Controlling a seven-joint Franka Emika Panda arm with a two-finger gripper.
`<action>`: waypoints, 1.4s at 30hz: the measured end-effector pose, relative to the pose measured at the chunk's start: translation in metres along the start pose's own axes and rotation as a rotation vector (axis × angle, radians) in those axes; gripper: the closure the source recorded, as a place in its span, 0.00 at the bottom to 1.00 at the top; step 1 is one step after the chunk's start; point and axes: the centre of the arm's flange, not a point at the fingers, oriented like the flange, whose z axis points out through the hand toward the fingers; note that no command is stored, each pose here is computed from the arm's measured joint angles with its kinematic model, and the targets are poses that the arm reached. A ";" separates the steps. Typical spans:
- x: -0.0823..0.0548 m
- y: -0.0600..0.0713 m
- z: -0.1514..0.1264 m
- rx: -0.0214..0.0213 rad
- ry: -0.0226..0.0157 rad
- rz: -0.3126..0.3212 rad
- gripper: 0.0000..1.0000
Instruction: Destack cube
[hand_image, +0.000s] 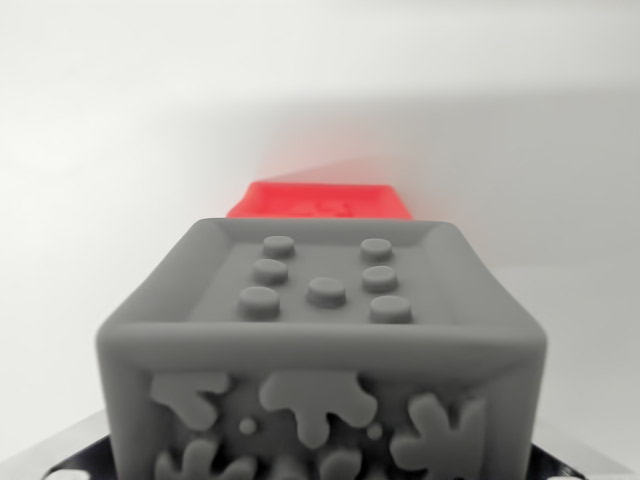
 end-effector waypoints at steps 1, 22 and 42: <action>0.000 0.000 -0.002 0.0004 0.0003 0.000 1.00; 0.000 0.000 -0.054 0.0050 -0.0008 0.001 1.00; -0.012 0.005 -0.089 0.0039 -0.0074 0.000 1.00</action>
